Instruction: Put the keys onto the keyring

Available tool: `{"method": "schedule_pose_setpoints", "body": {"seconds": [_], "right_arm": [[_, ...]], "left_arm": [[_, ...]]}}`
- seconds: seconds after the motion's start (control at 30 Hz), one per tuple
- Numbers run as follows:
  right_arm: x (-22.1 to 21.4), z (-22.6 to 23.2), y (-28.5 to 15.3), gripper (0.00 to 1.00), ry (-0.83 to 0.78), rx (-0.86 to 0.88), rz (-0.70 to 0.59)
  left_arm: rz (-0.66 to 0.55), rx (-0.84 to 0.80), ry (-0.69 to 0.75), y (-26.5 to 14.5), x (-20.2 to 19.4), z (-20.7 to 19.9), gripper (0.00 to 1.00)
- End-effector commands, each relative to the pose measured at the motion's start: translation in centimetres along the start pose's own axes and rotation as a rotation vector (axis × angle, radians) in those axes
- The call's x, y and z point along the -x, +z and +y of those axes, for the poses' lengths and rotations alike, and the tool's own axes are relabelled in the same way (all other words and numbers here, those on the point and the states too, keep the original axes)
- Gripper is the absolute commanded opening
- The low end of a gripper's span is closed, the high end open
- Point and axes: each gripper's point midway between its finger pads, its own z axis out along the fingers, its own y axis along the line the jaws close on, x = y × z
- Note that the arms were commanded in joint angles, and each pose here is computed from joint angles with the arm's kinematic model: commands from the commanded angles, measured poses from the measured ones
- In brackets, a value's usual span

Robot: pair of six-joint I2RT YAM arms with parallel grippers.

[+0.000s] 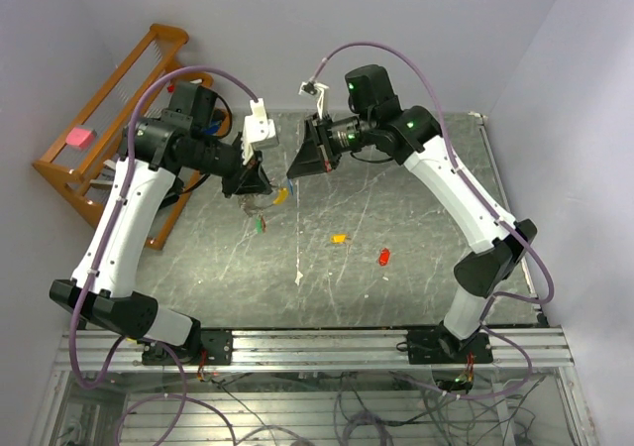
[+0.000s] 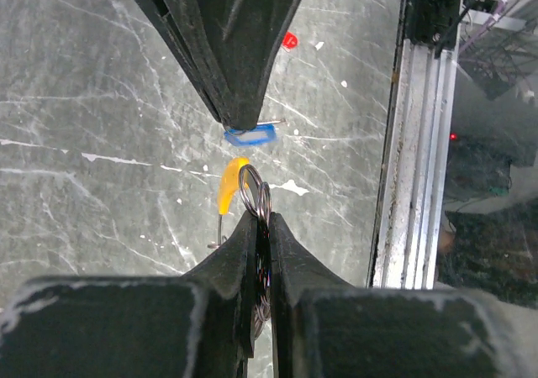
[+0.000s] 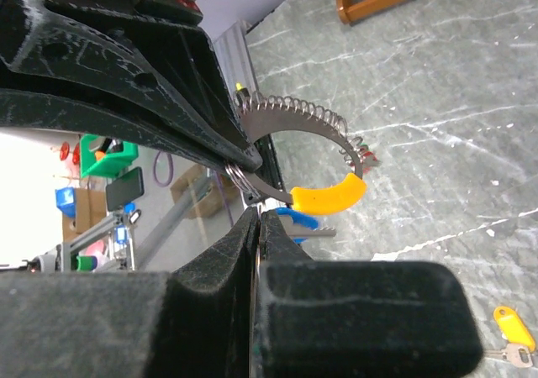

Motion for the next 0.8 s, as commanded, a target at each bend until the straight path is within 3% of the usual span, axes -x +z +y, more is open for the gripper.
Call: {"method": "schedule_pose_setpoints", "body": {"seconds": [0.0,0.33,0.77], "right_arm": [[0.0,2.9,-1.5,0.0,-0.043,0.048,0.013],[-0.3,6.8,-1.5,0.0,-0.065,0.136,0.038],[-1.6,4.3,-0.2,0.0,-0.05,-0.054,0.085]], "left_arm": [[-0.04,-0.086,0.106,-1.1,1.5,-2.5,0.07],[-0.049,-0.149,0.153,-0.8,1.8,-3.9,0.07],[-0.036,-0.111,0.151,-0.9,2.2,-3.0,0.07]]}}
